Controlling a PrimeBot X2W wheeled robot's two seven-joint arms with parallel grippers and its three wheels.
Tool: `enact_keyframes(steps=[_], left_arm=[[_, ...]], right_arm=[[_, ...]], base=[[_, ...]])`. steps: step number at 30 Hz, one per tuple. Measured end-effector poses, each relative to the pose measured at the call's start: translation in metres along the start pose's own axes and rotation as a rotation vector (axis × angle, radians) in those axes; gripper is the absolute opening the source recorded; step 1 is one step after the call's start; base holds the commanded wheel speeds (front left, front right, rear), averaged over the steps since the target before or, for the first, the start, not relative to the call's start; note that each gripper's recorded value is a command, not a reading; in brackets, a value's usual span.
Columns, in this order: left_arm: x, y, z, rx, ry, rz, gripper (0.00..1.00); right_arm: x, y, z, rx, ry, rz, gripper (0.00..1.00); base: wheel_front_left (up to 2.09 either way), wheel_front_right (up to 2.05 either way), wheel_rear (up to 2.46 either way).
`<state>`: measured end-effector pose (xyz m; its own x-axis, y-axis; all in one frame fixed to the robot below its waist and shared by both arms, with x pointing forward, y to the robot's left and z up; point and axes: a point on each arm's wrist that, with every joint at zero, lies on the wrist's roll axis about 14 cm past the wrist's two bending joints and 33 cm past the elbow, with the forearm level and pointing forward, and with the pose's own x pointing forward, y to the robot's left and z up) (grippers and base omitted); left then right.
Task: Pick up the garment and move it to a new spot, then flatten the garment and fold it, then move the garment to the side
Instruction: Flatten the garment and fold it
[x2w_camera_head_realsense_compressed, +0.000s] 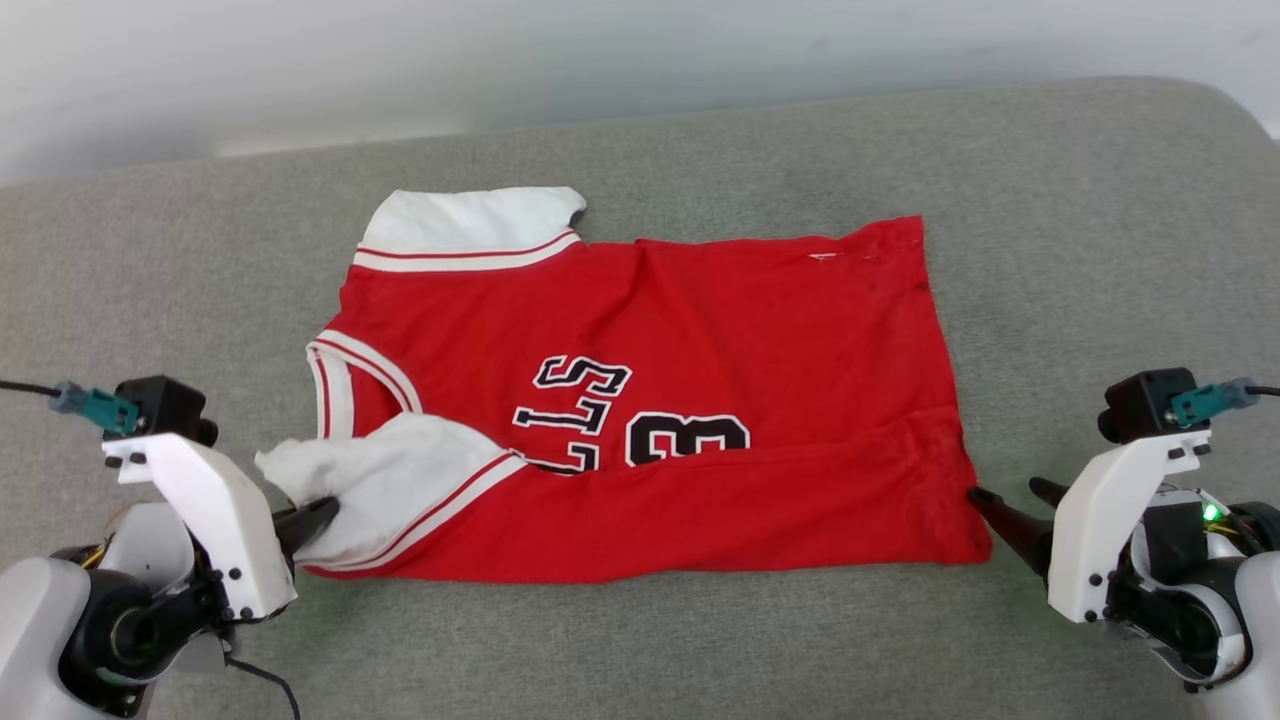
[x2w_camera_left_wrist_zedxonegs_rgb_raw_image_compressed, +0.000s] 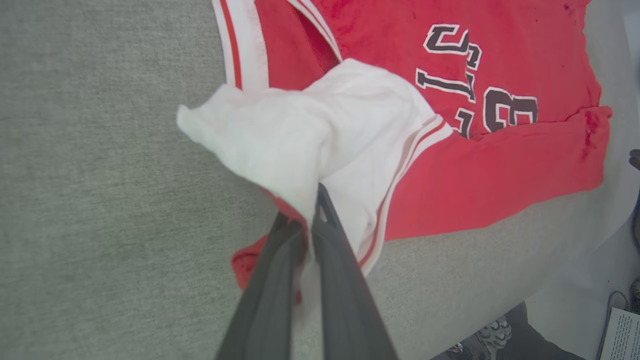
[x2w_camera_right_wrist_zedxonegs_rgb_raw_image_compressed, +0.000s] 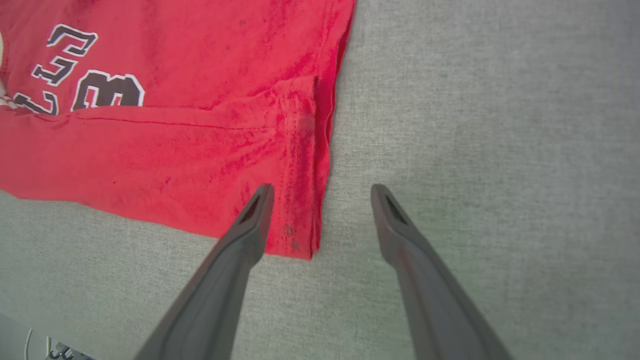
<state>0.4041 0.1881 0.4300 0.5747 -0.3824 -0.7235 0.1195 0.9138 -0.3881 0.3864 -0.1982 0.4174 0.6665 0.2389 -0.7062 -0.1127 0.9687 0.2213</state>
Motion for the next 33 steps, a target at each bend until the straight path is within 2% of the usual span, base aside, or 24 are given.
enact_keyframes(steps=[9,10,11,12,23,27,33], left_arm=[[0.007,0.005,-0.007,-0.017,0.010,0.011,0.00],[0.008,0.007,-0.008,-0.021,0.013,0.015,0.00],[0.008,0.008,-0.009,-0.022,0.015,0.019,0.00],[0.009,0.009,-0.008,-0.023,0.013,0.020,0.00],[-0.001,0.004,-0.007,-0.026,-0.018,0.010,0.00],[-0.013,0.000,-0.023,-0.037,-0.009,0.007,0.00],[-0.040,-0.003,-0.044,-0.072,-0.040,0.015,0.00]], right_arm=[[0.038,0.017,-0.036,0.028,0.204,0.058,1.00],[0.041,0.018,-0.038,0.033,0.218,0.062,0.89],[0.043,0.019,-0.039,0.035,0.225,0.065,0.18],[0.044,0.019,-0.039,0.033,0.230,0.065,0.00],[0.035,0.032,-0.022,0.003,0.165,0.097,0.00],[0.019,0.042,-0.011,-0.036,0.113,0.118,0.00],[-0.010,0.052,-0.020,-0.045,0.083,0.143,0.00]], base=[[0.00,0.00,0.00],[0.00,0.00,0.00],[0.00,0.00,0.00],[0.00,0.00,0.00],[0.00,0.00,0.00],[0.00,0.00,0.00],[0.00,0.00,0.00]])
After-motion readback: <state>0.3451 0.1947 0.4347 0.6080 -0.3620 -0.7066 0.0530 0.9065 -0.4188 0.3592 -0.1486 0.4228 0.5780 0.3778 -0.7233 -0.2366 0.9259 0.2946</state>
